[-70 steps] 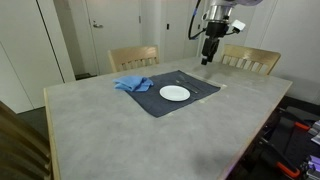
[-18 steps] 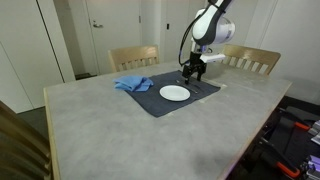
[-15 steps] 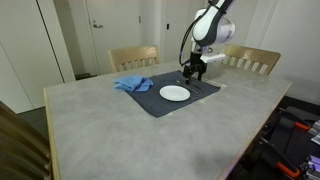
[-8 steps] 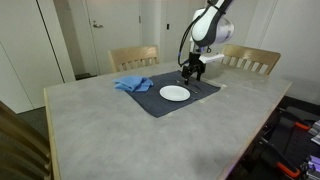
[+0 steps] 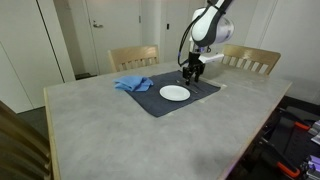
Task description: Put the right most fork on the plate
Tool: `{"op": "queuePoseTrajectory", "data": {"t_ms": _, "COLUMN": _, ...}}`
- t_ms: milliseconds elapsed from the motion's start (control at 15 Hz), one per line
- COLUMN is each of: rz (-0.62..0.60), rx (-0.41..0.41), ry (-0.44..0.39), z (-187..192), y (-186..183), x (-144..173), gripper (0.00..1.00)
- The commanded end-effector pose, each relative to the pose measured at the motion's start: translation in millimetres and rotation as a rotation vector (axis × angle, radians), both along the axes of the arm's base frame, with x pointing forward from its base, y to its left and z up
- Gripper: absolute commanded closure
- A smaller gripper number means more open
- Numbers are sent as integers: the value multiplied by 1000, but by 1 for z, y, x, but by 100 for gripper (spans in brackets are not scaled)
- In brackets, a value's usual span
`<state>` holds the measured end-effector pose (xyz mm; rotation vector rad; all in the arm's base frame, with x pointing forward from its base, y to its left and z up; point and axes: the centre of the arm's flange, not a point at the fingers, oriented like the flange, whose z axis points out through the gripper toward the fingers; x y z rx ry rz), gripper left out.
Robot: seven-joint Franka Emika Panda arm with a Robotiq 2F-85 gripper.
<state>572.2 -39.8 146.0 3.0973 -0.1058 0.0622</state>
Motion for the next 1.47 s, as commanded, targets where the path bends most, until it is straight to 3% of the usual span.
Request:
{"op": "queuePoseTrajectory", "data": {"t_ms": 0, "rz": -3, "rx": -20, "ry": -1, "z": -2, "y": 0, "x": 1, "gripper": 28}}
{"op": "queuePoseTrajectory", "data": {"t_ms": 133, "rz": -4, "rx": -21, "ry": -1, "z": -2, "y": -1, "x": 1, "gripper": 31}}
{"op": "queuePoseTrajectory", "data": {"t_ms": 400, "rz": -5, "rx": -22, "ry": -2, "z": -1, "y": -1, "x": 2, "gripper": 70}}
{"op": "queuePoseTrajectory", "data": {"t_ms": 667, "rz": -4, "rx": -24, "ry": -5, "z": 1, "y": 0, "x": 2, "gripper": 93}}
{"op": "queuePoseTrajectory", "data": {"t_ms": 867, "rz": -5, "rx": -27, "ry": -5, "z": 2, "y": 1, "x": 3, "gripper": 99}}
{"op": "queuePoseTrajectory", "data": {"t_ms": 1400, "rz": -14, "rx": -55, "ry": -10, "z": 14, "y": 7, "x": 0, "gripper": 98}}
